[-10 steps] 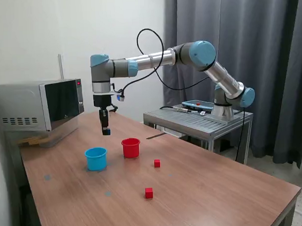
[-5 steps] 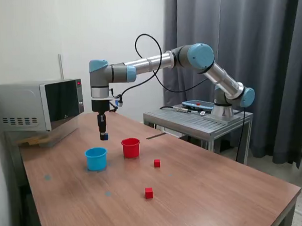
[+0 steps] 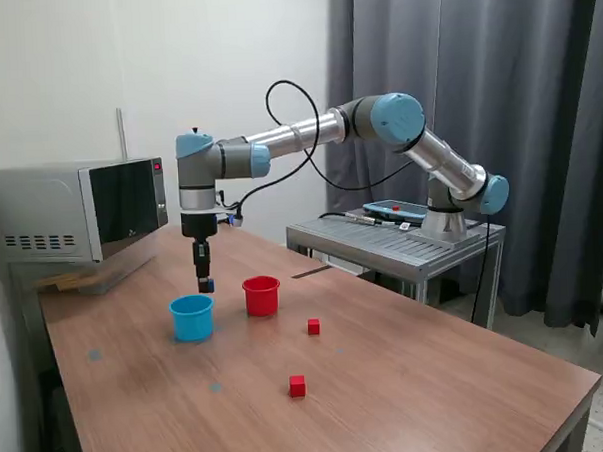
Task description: Place red objects in the red bin, and blue objects in the blue bin.
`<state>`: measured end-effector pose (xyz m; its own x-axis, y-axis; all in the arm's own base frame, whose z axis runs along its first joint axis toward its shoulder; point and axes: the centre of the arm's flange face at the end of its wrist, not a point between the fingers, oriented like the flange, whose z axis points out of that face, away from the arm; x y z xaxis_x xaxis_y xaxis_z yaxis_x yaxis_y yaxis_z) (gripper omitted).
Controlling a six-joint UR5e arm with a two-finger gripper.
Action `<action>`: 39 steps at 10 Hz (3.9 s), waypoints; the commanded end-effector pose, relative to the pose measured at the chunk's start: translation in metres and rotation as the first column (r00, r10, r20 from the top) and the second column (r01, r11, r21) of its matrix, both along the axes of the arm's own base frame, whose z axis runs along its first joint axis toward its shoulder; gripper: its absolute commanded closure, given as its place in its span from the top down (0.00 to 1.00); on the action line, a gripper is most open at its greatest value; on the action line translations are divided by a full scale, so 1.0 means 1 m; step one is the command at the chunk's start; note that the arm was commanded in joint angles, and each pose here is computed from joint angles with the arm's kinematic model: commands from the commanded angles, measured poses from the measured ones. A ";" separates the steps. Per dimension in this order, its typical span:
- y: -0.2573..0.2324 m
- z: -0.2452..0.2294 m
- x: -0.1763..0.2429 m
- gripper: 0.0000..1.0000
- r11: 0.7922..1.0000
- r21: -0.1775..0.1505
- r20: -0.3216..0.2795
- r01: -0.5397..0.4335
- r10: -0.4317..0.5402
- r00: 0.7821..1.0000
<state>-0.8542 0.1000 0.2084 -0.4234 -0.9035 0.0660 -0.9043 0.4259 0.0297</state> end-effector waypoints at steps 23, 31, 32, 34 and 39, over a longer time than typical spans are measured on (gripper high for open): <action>-0.084 0.048 0.018 1.00 0.995 0.025 -0.059 -0.101 0.102 0.993; -0.232 0.067 0.032 1.00 0.996 -0.007 -0.063 0.094 -0.094 0.994; -0.244 0.068 0.034 1.00 0.993 -0.001 -0.066 0.120 -0.119 0.991; -0.274 0.066 0.042 1.00 0.980 0.005 -0.061 0.197 -0.196 0.979; -0.304 0.023 0.057 1.00 0.977 -0.003 -0.021 0.213 -0.213 0.977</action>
